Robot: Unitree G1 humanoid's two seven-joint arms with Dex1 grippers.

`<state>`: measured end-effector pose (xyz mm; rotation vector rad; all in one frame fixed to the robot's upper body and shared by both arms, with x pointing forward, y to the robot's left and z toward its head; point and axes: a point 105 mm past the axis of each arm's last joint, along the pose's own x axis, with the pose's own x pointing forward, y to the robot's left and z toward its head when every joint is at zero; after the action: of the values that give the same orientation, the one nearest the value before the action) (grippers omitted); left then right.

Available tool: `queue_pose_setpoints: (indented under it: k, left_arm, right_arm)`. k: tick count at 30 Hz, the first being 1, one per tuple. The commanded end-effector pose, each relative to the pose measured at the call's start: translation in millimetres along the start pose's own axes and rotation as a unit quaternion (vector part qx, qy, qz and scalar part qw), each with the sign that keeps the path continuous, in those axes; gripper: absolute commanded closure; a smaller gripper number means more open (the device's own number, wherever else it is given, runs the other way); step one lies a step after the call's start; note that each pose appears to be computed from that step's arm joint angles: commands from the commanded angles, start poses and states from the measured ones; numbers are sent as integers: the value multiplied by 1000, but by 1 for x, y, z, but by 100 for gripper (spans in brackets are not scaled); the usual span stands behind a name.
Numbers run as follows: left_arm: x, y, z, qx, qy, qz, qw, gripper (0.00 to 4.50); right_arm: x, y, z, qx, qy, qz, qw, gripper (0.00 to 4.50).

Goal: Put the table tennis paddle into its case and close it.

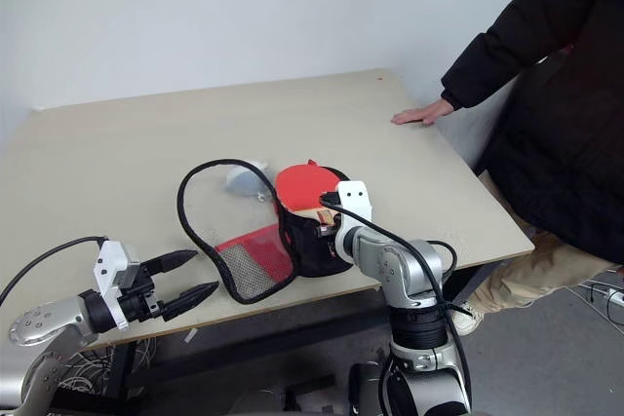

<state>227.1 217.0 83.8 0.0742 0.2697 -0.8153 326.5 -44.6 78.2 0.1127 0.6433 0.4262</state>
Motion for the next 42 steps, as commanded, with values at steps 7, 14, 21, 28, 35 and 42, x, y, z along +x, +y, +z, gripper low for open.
queue_pose_setpoints:
  k: [7,14,21,28,35,42]
  left_arm:
    - [2,1,14,26,-20,2,999,0]
    - [1,3,14,27,-20,4,999,0]
    - [1,4,13,27,-20,6,999,0]
    - [2,4,13,28,-21,9,999,0]
    - [-6,10,13,29,-16,21,999,0]
    - [-22,28,17,23,-16,60,998,0]
  right_arm:
    - [-8,-5,12,-17,-22,-24,999,331]
    - [0,2,8,-10,-8,-19,1000,331]
    - [11,16,9,-3,9,-11,1000,296]
    - [15,16,6,-6,26,-17,999,122]
    - [-5,8,32,-58,-14,71,996,2]
    - [-49,-17,71,-167,-74,160,970,2]
